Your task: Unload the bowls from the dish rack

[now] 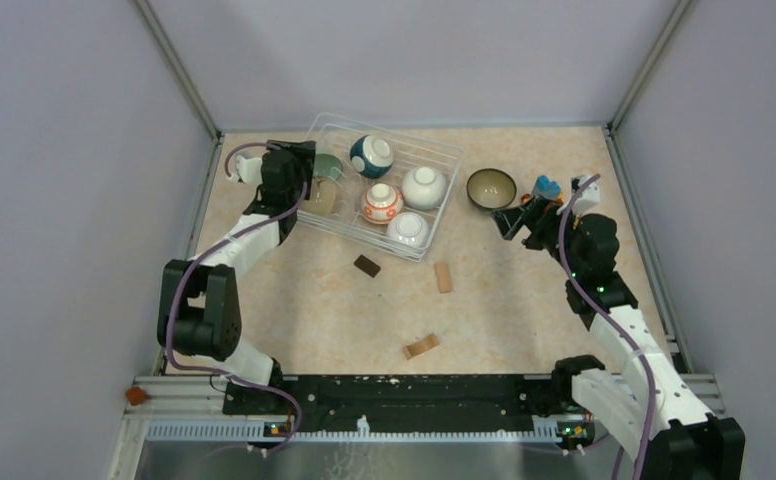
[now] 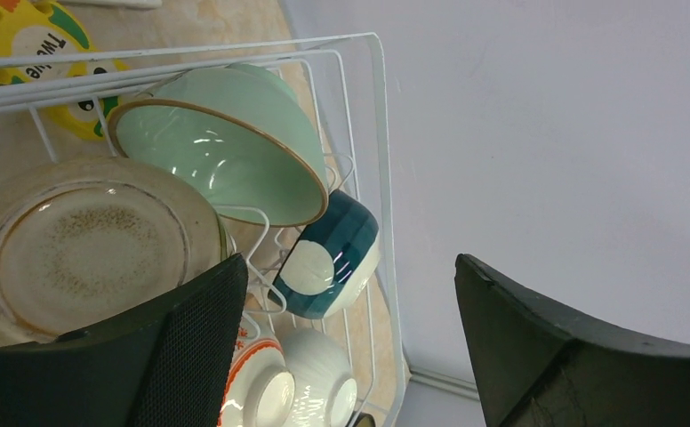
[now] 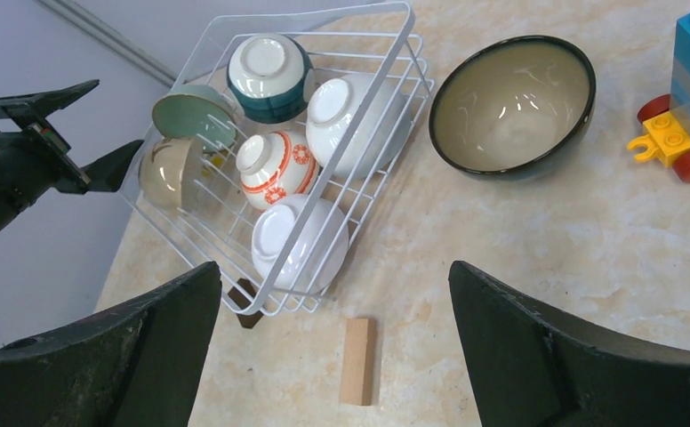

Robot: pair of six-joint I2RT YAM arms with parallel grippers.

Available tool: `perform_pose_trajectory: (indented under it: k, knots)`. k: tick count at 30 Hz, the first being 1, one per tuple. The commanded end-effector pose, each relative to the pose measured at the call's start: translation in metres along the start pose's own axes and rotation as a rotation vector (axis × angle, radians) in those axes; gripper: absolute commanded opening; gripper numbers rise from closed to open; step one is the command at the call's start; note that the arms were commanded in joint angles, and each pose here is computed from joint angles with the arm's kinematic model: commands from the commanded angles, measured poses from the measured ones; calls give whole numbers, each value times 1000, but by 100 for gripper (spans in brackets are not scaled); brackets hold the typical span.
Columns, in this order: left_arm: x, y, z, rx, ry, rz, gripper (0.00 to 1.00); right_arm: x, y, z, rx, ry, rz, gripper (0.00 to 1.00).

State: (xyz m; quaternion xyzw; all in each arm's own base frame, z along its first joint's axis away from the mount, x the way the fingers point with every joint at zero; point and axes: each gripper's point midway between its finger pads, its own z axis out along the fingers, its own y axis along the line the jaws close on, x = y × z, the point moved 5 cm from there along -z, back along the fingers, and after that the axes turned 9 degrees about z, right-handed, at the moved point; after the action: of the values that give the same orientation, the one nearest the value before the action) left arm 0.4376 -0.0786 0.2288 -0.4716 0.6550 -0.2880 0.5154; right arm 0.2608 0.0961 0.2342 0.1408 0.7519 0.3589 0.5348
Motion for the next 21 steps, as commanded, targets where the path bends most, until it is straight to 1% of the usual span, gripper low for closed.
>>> perform_pose_trajectory:
  k: [1, 8, 16, 21]
  knots:
    - [-9, -31, 12, 72, -33, -80, 89, -12, 7, -5, -20, -57, -37, 97]
    - [-4, -29, 29, 36, -15, -132, 81, -14, 4, -6, 3, -69, -40, 97]
    - [1, -22, 42, -62, -3, -148, 78, -14, 3, -5, 15, -73, -42, 97]
    - [6, -13, 50, -103, 2, -183, 72, -15, 2, -5, 21, -74, -42, 97]
